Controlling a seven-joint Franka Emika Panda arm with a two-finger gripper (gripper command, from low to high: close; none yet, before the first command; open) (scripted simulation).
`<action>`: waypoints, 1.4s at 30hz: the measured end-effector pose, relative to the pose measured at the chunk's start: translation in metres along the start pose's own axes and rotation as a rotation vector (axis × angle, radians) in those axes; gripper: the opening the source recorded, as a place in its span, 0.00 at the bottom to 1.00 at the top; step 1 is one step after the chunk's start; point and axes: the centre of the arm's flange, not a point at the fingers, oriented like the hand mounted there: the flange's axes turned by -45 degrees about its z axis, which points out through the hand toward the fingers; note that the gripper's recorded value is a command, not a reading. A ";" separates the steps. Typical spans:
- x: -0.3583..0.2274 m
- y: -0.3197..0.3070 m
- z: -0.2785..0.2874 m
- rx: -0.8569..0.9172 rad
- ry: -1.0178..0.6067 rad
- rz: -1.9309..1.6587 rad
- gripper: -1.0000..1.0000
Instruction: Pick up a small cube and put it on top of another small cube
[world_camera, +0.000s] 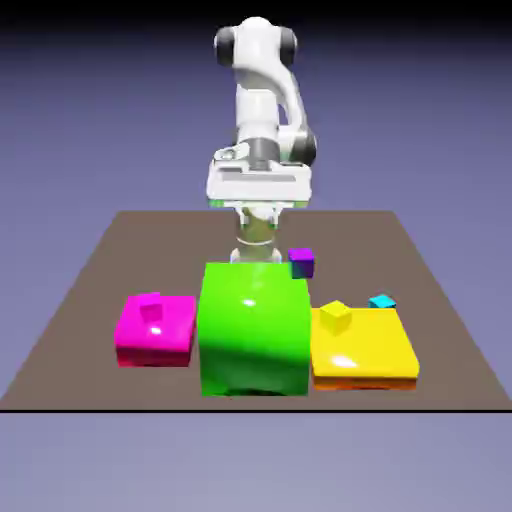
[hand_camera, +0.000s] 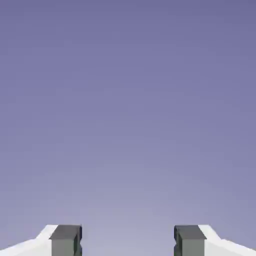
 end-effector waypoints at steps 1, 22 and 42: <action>0.007 -0.010 -0.008 0.001 0.006 0.020 0.50; 0.012 -0.279 -0.143 -0.099 0.058 0.353 0.50; -0.245 -0.477 -0.042 -0.567 0.122 0.587 0.50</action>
